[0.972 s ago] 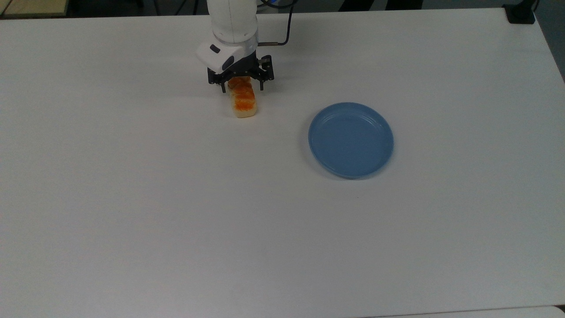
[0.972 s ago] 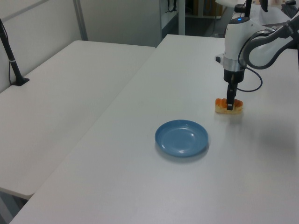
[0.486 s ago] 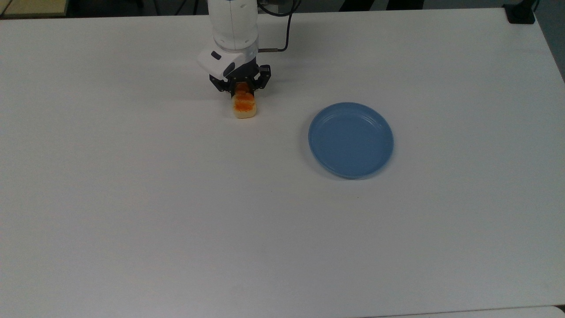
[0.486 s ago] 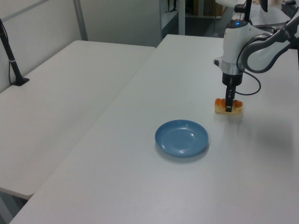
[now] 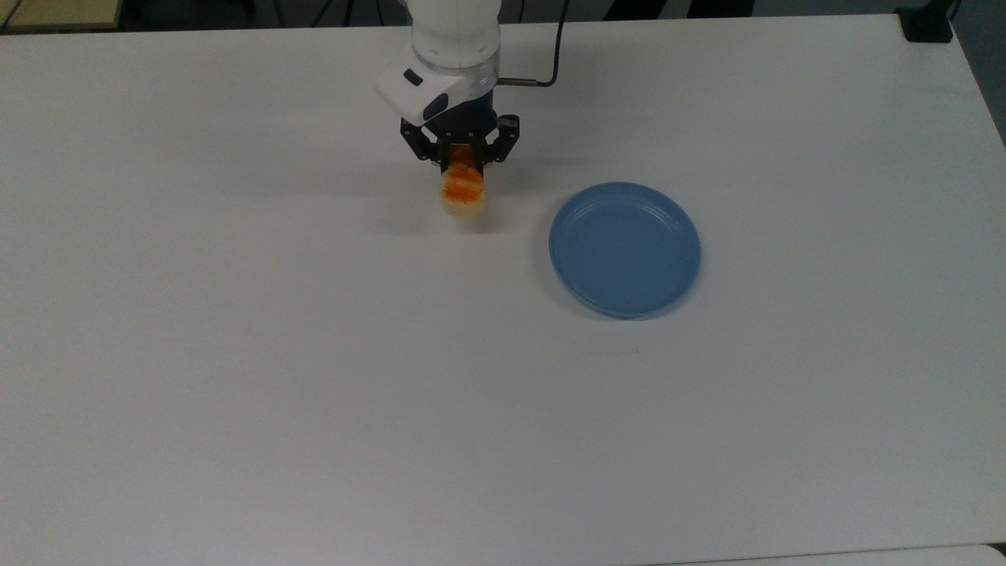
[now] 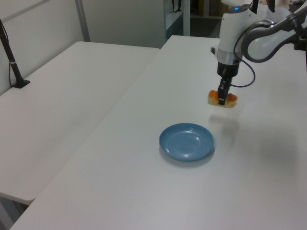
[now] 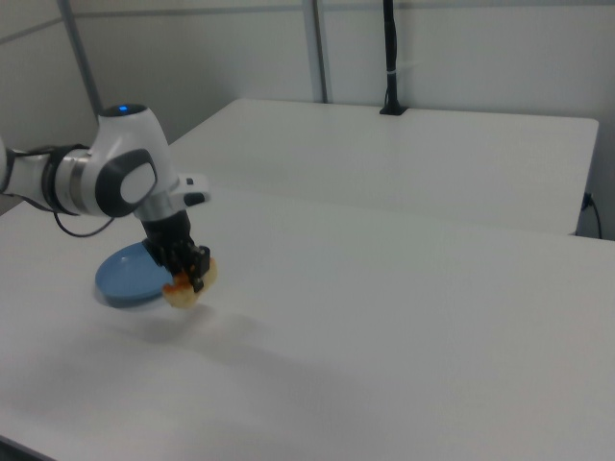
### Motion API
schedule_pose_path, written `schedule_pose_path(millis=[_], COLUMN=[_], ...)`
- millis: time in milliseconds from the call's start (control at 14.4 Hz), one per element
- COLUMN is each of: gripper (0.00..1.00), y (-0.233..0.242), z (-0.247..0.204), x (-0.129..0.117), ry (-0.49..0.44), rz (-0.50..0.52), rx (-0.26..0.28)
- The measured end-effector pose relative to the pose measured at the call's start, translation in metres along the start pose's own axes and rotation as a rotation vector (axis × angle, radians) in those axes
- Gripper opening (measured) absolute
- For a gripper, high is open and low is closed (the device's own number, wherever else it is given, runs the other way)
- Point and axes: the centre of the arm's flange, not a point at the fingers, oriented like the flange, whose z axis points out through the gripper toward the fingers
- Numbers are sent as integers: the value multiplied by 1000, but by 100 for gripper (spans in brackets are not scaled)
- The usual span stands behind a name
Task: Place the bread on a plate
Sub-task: 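Lift the bread roll and carry it over the blue plate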
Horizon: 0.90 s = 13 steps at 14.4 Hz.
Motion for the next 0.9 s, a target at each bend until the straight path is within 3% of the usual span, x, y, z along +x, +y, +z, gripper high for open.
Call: schedule_pose_path(millis=[139, 416, 763, 902], gripper=[44, 44, 44, 44], y=[-28, -87, -164, -174], z=[-25, -73, -22, -13], x=[12, 45, 53, 56], ry=[27, -78, -135, -141], rz=[55, 90, 124, 141], rx=[8, -13, -34, -37])
